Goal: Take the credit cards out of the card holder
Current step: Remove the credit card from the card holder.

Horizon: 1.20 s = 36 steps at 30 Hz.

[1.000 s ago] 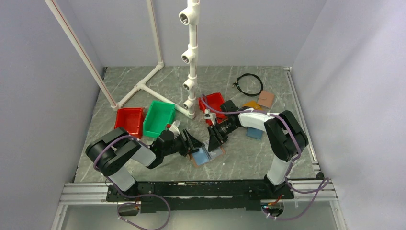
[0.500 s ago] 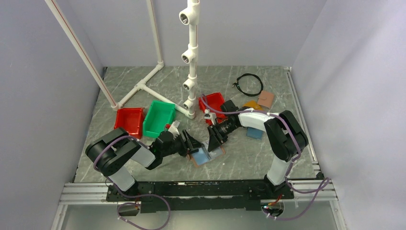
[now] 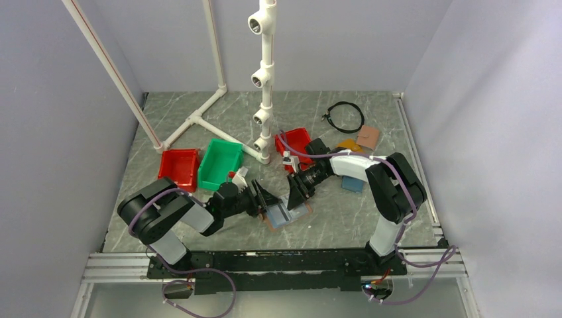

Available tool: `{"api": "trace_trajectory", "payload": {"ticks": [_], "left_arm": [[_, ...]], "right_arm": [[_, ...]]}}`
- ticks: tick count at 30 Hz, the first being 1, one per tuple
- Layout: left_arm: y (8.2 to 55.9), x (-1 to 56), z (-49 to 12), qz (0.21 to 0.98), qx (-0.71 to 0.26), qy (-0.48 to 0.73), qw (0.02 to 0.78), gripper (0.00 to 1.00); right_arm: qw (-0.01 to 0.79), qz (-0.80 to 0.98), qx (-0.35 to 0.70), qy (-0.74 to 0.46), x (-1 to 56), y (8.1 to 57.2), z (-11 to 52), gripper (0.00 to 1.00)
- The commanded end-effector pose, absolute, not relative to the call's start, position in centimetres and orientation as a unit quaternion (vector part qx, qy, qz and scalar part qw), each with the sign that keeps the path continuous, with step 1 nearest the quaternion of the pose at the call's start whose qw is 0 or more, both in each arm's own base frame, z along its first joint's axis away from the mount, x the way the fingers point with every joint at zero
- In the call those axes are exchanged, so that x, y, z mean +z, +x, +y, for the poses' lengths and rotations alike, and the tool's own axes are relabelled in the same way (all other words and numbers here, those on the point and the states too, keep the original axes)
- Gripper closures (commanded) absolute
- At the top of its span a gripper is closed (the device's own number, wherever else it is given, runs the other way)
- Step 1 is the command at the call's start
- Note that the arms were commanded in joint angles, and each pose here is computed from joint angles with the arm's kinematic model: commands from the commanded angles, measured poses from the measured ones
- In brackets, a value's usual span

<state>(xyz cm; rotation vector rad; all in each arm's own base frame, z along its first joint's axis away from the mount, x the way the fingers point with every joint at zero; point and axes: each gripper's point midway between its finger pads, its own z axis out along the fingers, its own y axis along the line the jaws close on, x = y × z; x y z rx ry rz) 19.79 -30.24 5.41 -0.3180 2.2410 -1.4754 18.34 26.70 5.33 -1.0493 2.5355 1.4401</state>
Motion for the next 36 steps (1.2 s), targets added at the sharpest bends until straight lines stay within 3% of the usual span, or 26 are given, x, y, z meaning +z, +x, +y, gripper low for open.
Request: {"api": "trace_trajectory", "payload": {"ticks": [1,10,21,28,36], "left_arm": [[19.8,6.4,-30.4,0.794,-0.552,-0.099,0.233,0.32],[19.9,8.4,-30.3,0.780,-0.566,-0.081,0.255,0.34],[19.9,8.8,-30.7,0.785,-0.563,-0.066,0.251,0.51],[20.1,8.3,-31.7,0.775,-0.583,-0.065,0.237,0.70],[20.1,8.2,-32.4,0.759,-0.607,-0.061,0.229,0.72]], "right_arm": [[0.040,0.801,0.479,-0.356,6.7,19.0,27.5,0.62],[0.041,0.795,0.487,-0.359,7.2,18.8,27.6,0.62],[0.043,0.797,0.485,-0.358,7.2,18.9,27.6,0.62],[0.041,0.793,0.491,-0.359,7.4,18.8,27.7,0.60],[0.042,0.795,0.487,-0.360,7.3,18.8,27.6,0.57]]}}
